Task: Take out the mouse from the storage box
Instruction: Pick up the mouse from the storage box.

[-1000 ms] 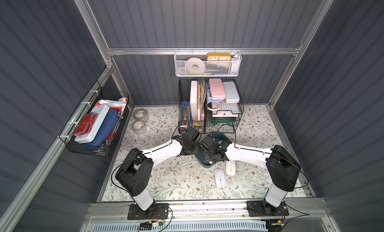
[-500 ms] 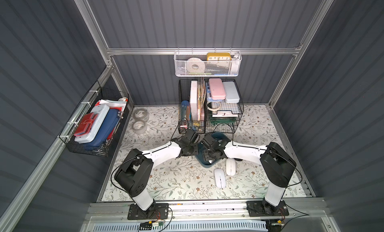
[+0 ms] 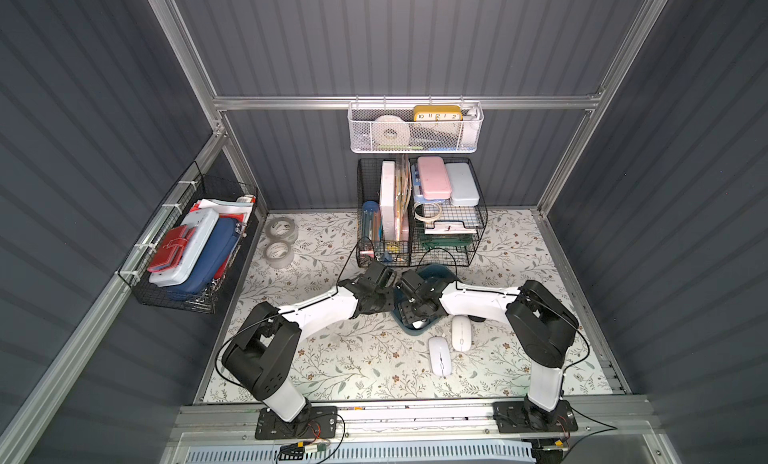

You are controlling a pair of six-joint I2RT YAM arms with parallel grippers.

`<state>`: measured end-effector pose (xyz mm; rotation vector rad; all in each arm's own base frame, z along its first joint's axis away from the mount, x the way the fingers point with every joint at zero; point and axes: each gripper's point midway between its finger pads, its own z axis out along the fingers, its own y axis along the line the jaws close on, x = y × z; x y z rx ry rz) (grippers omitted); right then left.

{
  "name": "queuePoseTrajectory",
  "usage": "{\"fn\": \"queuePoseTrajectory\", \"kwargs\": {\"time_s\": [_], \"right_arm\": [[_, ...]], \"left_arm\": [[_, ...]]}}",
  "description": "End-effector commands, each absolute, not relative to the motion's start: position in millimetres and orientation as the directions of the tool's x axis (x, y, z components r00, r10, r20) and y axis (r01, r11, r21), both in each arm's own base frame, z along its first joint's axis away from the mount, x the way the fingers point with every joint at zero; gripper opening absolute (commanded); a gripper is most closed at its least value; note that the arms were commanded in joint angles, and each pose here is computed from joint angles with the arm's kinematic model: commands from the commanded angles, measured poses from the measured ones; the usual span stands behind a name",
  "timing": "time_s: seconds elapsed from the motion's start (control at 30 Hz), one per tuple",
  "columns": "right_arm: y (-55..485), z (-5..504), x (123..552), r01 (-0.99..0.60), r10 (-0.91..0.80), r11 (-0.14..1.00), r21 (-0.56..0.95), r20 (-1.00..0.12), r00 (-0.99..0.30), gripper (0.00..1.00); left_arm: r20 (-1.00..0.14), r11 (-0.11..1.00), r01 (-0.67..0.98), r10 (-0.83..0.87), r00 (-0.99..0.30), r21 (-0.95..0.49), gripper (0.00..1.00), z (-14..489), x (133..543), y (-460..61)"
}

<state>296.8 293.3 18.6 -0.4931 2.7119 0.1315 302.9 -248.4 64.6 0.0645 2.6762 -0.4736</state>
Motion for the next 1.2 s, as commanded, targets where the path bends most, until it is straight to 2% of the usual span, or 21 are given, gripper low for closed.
{"fn": "queuePoseTrajectory", "kwargs": {"time_s": [0.0,0.13,0.33,0.43,0.57,0.63,0.73,0.97,1.17], "right_arm": [[300,25,300,-0.361,-0.314,0.931,0.046,-0.397,-0.862,0.75],[302,31,301,-0.362,-0.302,0.930,0.072,-0.411,-0.860,0.76],[294,15,303,-0.345,-0.309,0.938,0.025,-0.388,-0.868,0.75],[295,11,303,-0.345,-0.310,0.938,0.027,-0.379,-0.872,0.71],[298,13,303,-0.345,-0.303,0.938,0.045,-0.384,-0.872,0.58],[301,18,303,-0.349,-0.301,0.935,0.058,-0.387,-0.872,0.54],[305,29,304,-0.350,-0.292,0.934,0.077,-0.402,-0.868,0.51],[296,60,307,-0.313,-0.250,0.947,0.069,-0.452,-0.856,0.50],[288,85,305,-0.286,-0.212,0.955,0.080,-0.490,-0.846,0.49]], "left_arm": [[-0.420,0.937,0.117,-0.034,-0.907,-0.329,0.32,70,300,-245],[-0.423,0.938,0.117,-0.034,-0.906,-0.325,0.33,70,300,-243],[-0.427,0.936,0.114,-0.041,-0.903,-0.333,0.34,72,299,-242],[-0.425,0.935,0.114,-0.043,-0.904,-0.337,0.35,71,298,-242],[-0.428,0.935,0.114,-0.044,-0.903,-0.336,0.35,72,298,-241],[-0.427,0.936,0.113,-0.044,-0.903,-0.334,0.36,72,298,-241],[-0.430,0.937,0.108,-0.048,-0.901,-0.331,0.40,72,298,-239],[-0.453,0.941,0.098,-0.064,-0.889,-0.325,0.53,80,298,-233],[-0.494,0.950,0.089,-0.074,-0.866,-0.298,0.56,98,298,-221]]}}
